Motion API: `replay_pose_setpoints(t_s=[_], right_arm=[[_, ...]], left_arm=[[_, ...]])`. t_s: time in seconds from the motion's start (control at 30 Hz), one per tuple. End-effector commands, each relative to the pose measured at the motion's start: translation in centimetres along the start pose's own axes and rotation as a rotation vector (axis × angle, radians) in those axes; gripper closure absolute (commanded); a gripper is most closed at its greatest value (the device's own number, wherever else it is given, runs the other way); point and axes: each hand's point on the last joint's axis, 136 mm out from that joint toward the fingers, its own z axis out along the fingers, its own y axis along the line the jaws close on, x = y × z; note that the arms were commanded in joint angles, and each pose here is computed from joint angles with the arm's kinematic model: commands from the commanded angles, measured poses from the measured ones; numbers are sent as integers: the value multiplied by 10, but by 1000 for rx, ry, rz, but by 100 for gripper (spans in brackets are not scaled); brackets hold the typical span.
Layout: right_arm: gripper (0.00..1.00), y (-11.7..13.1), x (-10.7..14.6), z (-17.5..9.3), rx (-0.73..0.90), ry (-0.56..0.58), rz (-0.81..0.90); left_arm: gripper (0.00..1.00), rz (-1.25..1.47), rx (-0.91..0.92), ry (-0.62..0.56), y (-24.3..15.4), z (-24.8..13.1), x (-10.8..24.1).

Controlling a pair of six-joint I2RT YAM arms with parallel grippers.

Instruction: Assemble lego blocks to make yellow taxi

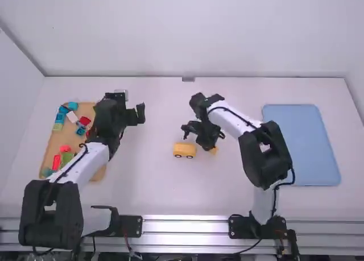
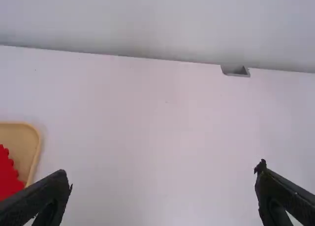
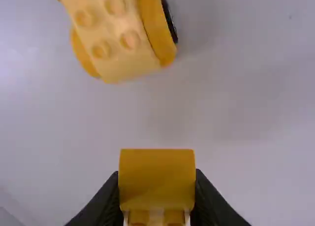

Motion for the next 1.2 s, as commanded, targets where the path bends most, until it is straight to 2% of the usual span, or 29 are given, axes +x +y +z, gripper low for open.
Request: replay_pose_setpoints(t_s=[0.0,0.2,0.33,0.57,0.6,0.63,0.67,0.7,0.73,0.97,1.07,1.17], right_arm=[[100,-4,5,6,-16,-33,-1],[100,-11,7,16,-19,-72,-119],[94,-13,7,30,8,-85,-176],[91,-20,25,49,85,11,-250],[86,-19,27,51,92,23,-278],[77,-18,26,51,92,25,-294],[43,-17,24,51,94,26,-316],[19,-16,23,51,95,25,-321],[2,-15,21,50,97,25,-324],[2,-29,9,33,210,73,-318],[2,-22,-13,16,169,-20,-360],[2,-15,-20,0,94,-98,-394]], left_arm=[[1,3,11,-23,-1,-3,-2],[1,7,60,-39,-10,-3,-6],[1,6,60,-35,-10,-3,-5],[1,6,55,-36,-9,-3,-6],[1,6,55,-35,-9,-3,-5],[1,6,57,-35,-9,-3,-5],[1,6,57,-35,-9,-3,-5],[1,6,56,-35,-9,-3,-5],[1,6,57,-35,-9,-3,-5],[1,4,48,-28,-7,-3,-3],[1,8,50,-23,-8,-3,-2],[1,7,46,-16,-7,-3,-1]])
